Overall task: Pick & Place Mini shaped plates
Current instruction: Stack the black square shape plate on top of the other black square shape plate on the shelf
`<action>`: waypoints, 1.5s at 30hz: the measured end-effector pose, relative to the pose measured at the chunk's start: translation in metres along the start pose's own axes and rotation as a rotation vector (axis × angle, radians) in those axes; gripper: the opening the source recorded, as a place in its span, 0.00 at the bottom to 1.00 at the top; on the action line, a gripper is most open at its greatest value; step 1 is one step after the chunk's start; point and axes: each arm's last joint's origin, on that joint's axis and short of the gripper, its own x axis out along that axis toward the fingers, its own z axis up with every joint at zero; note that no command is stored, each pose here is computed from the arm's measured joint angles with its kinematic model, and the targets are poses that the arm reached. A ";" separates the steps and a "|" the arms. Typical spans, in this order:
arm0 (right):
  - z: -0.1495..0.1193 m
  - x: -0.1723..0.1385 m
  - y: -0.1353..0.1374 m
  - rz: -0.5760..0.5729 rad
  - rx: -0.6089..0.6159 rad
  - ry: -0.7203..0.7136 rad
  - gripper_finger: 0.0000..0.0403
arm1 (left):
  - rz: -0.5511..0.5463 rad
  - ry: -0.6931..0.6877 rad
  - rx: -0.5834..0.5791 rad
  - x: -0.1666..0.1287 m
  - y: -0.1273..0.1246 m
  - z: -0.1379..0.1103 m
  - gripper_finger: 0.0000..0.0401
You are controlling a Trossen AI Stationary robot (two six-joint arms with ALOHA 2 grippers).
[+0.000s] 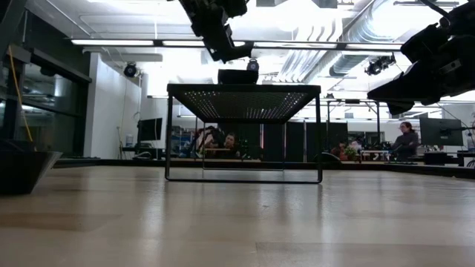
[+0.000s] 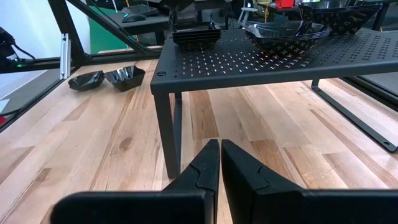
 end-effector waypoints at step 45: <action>0.000 0.000 0.000 0.000 0.000 0.000 0.03 | 0.038 0.081 -0.022 0.028 0.005 0.000 0.03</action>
